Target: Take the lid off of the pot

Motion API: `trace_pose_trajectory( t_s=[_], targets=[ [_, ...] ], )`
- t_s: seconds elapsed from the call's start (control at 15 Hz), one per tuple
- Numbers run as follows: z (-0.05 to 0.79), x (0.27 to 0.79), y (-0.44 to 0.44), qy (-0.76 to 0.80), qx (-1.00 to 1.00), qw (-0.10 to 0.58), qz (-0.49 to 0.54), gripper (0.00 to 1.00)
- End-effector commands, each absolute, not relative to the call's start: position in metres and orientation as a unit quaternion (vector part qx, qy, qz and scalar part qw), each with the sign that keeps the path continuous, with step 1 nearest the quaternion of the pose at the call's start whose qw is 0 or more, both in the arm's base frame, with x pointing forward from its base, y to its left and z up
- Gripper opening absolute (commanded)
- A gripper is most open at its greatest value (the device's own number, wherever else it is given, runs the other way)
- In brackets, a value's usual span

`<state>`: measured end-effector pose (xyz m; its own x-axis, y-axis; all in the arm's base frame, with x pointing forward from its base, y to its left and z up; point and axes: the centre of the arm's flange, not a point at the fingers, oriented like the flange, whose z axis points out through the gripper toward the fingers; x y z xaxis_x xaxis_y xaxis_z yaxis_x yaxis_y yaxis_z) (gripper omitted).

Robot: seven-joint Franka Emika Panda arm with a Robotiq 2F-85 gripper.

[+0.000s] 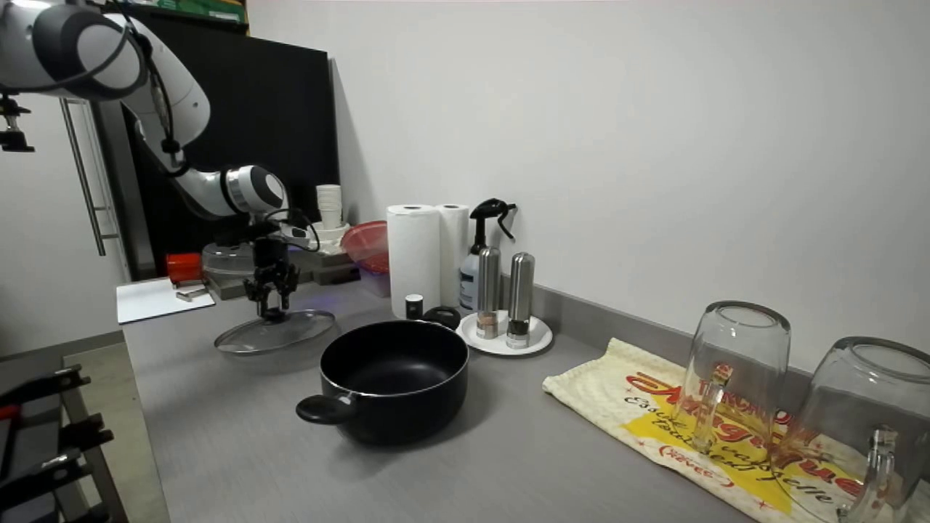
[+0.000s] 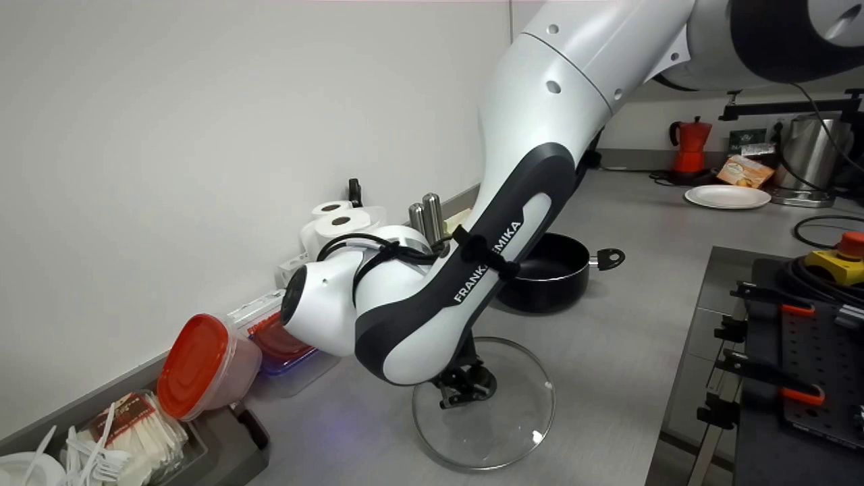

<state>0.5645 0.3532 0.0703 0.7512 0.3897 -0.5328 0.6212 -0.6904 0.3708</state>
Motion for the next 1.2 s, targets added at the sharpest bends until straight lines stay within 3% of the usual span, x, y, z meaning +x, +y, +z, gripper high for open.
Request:
trace_pose_trajectory(
  t_s=[0.0, 1.13],
  targets=[
    [0.074, 0.571, 0.357, 0.243, 0.906, 0.273, -0.214, 0.24],
    [0.088, 0.593, 0.325, 0.219, 0.928, 0.168, -0.251, 0.24]
  ],
)
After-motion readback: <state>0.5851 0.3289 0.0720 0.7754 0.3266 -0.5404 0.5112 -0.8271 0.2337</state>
